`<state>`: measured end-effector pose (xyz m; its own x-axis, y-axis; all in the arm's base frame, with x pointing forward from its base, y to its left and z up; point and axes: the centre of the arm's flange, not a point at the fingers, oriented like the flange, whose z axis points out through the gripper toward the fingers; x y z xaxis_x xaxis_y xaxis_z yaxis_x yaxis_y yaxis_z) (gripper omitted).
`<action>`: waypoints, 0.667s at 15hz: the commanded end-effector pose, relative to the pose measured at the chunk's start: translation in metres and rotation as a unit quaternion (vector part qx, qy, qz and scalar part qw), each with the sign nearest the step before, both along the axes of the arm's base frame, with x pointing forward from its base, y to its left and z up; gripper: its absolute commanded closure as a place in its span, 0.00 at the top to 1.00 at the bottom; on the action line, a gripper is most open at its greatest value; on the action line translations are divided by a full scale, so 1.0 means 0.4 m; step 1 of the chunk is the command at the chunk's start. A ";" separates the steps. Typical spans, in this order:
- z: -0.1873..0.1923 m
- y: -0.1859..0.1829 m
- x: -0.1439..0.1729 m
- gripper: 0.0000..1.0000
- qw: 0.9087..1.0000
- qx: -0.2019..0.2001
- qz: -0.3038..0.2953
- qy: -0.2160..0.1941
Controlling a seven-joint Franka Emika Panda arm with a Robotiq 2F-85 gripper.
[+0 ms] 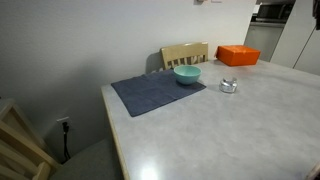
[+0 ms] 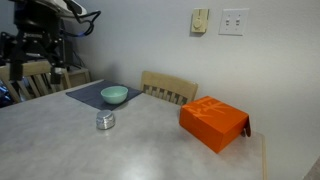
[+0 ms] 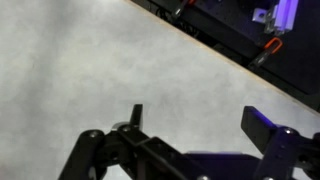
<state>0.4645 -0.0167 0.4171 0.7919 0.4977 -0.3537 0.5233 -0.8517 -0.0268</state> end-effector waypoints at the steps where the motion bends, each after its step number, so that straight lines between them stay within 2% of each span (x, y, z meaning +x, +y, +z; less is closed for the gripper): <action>1: -0.095 0.031 0.050 1.00 0.995 0.034 0.066 -0.062; 4: -0.178 0.074 0.090 1.00 0.987 0.061 0.136 -0.061; 5: -0.117 0.062 0.065 1.00 0.992 0.043 0.101 -0.065; 8: -0.140 0.073 0.072 1.00 0.992 0.044 0.103 -0.060; 10: -0.134 0.060 0.072 1.00 0.991 0.039 0.097 -0.079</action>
<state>0.4929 0.0114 0.3663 0.7070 0.6772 -0.2038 0.6891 -0.7245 -0.0169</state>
